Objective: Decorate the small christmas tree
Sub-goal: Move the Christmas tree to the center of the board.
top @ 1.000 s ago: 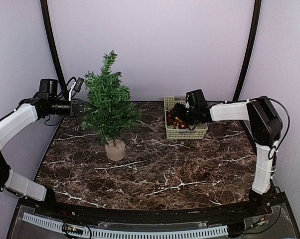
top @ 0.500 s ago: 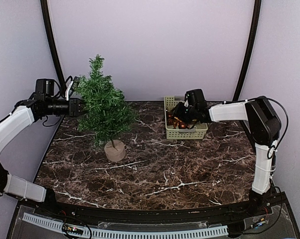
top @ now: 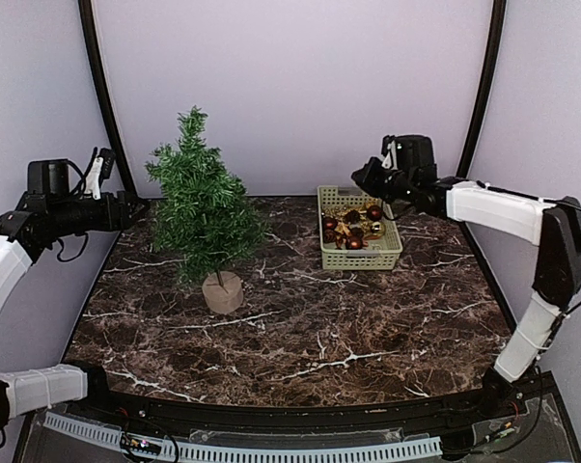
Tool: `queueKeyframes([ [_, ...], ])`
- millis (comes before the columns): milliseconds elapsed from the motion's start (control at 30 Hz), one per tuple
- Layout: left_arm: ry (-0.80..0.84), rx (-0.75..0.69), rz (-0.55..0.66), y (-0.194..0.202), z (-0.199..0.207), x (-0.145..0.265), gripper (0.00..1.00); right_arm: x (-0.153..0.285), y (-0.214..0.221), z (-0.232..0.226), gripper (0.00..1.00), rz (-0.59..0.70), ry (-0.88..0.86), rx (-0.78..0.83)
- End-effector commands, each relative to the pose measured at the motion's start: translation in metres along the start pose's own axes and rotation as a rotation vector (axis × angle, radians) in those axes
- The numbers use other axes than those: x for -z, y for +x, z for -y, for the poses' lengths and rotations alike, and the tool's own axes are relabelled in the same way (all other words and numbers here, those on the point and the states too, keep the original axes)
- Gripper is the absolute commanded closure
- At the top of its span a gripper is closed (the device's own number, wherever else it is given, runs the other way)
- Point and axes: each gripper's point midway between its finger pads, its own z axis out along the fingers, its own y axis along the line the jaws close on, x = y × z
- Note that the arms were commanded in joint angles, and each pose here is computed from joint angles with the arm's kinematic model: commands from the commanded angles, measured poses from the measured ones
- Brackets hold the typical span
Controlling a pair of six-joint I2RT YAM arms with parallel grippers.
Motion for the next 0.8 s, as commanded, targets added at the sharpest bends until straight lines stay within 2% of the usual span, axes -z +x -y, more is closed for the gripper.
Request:
queueKeyframes([
  [0,-0.047,0.118,-0.017,0.014,0.002,0.023,0.28,0.07,-0.052,-0.038,1.0,0.16,-0.05,0.086],
  [133,0.04,0.227,-0.044,0.034,0.019,0.023,0.3,0.114,-0.07,-0.056,1.0,0.194,-0.052,0.118],
  [267,0.124,0.278,-0.106,0.054,0.044,0.016,0.31,0.146,-0.087,-0.077,1.0,0.207,-0.066,0.133],
  [333,0.181,0.259,-0.139,0.066,0.068,0.015,0.31,0.162,-0.094,-0.08,1.0,0.236,-0.059,0.14],
  [500,0.222,0.242,-0.131,0.097,0.088,0.006,0.31,0.178,-0.08,-0.059,1.0,0.264,0.011,0.172],
  [633,0.254,0.22,-0.143,0.114,0.106,-0.002,0.31,0.208,-0.073,-0.082,1.0,0.281,0.033,0.271],
  [767,0.248,0.198,-0.147,0.127,0.11,-0.015,0.27,0.23,-0.066,-0.082,1.0,0.302,0.007,0.256],
])
